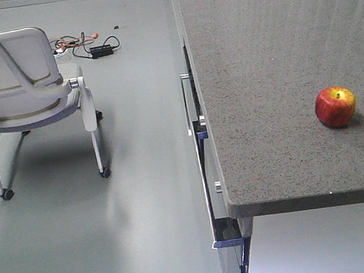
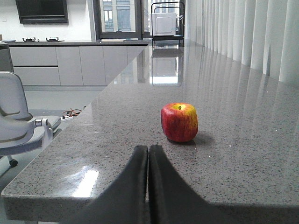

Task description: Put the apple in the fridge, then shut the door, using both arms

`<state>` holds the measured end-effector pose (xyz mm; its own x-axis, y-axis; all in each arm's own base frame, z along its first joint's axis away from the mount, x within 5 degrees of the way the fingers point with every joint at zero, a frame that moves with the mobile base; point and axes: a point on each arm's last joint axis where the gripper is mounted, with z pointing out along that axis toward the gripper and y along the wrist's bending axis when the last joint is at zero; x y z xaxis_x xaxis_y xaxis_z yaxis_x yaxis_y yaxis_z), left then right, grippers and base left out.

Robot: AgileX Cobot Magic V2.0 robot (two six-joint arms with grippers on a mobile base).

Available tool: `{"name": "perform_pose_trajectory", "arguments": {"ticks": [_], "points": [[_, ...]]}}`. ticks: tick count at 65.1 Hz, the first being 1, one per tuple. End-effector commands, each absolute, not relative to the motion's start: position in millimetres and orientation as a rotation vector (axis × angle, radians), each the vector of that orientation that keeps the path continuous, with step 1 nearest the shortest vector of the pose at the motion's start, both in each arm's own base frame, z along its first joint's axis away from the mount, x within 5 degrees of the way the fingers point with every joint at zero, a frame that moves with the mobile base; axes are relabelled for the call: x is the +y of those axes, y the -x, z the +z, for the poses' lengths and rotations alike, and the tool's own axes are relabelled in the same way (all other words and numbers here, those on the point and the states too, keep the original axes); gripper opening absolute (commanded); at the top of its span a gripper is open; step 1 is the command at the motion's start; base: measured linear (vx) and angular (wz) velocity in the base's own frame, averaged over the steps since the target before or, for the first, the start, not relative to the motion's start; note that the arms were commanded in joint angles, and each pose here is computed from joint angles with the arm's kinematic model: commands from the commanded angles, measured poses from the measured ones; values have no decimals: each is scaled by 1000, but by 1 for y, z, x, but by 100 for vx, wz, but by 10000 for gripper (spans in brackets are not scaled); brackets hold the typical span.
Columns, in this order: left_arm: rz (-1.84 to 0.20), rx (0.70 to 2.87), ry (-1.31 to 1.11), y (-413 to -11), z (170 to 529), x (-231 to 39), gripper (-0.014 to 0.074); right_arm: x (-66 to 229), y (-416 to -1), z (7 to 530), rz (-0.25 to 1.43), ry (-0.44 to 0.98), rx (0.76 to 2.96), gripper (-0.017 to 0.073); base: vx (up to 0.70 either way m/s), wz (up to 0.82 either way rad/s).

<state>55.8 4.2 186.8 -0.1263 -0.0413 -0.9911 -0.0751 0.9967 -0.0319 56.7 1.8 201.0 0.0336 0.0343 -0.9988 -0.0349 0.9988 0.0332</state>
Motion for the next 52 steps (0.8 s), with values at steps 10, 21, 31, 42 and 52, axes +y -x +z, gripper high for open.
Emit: {"name": "perform_pose_trajectory", "arguments": {"ticks": [10, 21, 31, 42, 52], "points": [[19, 1645, 82, -56, 184, 4, -6, 2, -56, 204, 49, 9, 1461, -3, 0, 0], [19, 1645, 82, -56, 184, 4, -6, 2, -56, 204, 49, 9, 1461, -3, 0, 0], [19, 1645, 82, -56, 184, 4, -6, 2, -56, 204, 49, 9, 1461, -3, 0, 0], [19, 1645, 82, -56, 184, 4, -6, 2, -56, 204, 49, 9, 1461, -3, 0, 0], [19, 1645, 82, -56, 184, 4, -6, 2, -56, 204, 49, 9, 1461, -3, 0, 0]]}}
